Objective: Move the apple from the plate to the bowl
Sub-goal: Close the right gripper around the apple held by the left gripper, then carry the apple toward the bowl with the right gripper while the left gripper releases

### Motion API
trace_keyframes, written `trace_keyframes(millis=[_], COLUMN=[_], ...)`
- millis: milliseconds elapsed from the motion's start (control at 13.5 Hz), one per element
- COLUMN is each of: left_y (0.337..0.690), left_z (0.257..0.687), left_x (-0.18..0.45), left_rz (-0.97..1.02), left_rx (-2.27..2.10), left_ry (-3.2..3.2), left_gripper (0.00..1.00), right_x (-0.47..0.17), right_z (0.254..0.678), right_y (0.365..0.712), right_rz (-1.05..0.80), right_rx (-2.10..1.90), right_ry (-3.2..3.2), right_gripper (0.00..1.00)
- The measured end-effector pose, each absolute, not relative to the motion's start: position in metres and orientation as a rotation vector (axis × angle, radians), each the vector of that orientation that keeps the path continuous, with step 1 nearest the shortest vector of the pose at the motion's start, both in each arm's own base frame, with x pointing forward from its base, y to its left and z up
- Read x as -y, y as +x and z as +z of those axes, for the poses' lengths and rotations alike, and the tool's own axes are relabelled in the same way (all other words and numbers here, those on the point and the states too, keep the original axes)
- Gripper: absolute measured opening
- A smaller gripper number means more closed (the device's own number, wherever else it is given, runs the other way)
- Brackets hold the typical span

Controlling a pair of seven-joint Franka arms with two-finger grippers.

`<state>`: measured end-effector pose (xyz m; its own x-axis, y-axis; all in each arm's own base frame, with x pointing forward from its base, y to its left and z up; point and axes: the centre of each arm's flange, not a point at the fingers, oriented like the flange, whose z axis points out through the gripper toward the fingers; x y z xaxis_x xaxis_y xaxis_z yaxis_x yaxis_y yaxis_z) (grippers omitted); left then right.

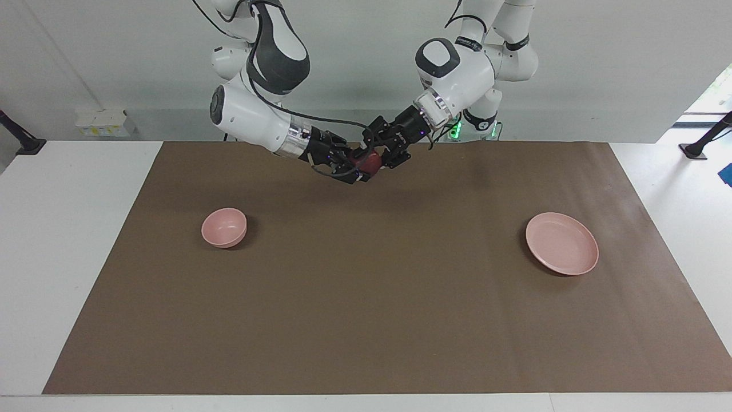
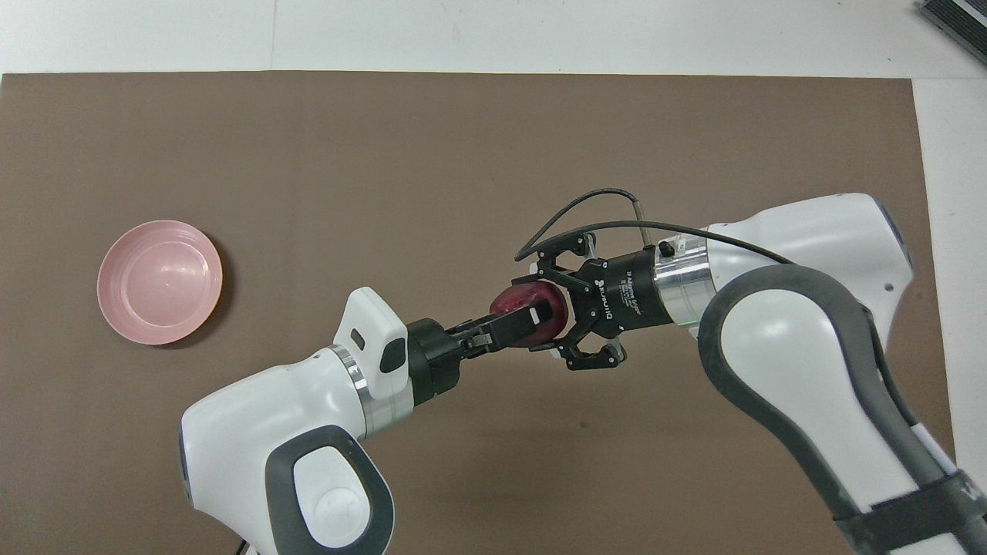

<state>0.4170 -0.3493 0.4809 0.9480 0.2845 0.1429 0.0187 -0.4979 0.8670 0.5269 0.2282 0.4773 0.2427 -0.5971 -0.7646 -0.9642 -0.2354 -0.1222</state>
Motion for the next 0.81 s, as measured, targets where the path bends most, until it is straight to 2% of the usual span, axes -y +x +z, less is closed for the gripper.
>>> trace_keyframes(millis=[296,444,519,815], left_y=[0.417,0.418,0.418,0.421], left_z=[0.481,0.484,0.485,0.487], left_x=[0.349,0.349,0.349,0.346], left_rz=[0.323,0.313,0.309,0.308], left_rx=[-0.22,-0.247,-0.261,-0.289], left_ry=[2.073,2.064,2.059,2.052], left_gripper=[0.67,0.85,0.98,1.0], right_x=[-0.228,-0.227,-0.225,-0.21], right_z=[0.477,0.477,0.476,0.478], right_y=[0.527,0.527,0.527,0.533], right_rz=[0.796,0.798,0.797,0.753], right_rx=[-1.423,-1.425,-1.427,-1.447], right_ry=[-1.922,-1.921,-1.919,-1.942], right_gripper=[0.78,0.74,0.74,0.74])
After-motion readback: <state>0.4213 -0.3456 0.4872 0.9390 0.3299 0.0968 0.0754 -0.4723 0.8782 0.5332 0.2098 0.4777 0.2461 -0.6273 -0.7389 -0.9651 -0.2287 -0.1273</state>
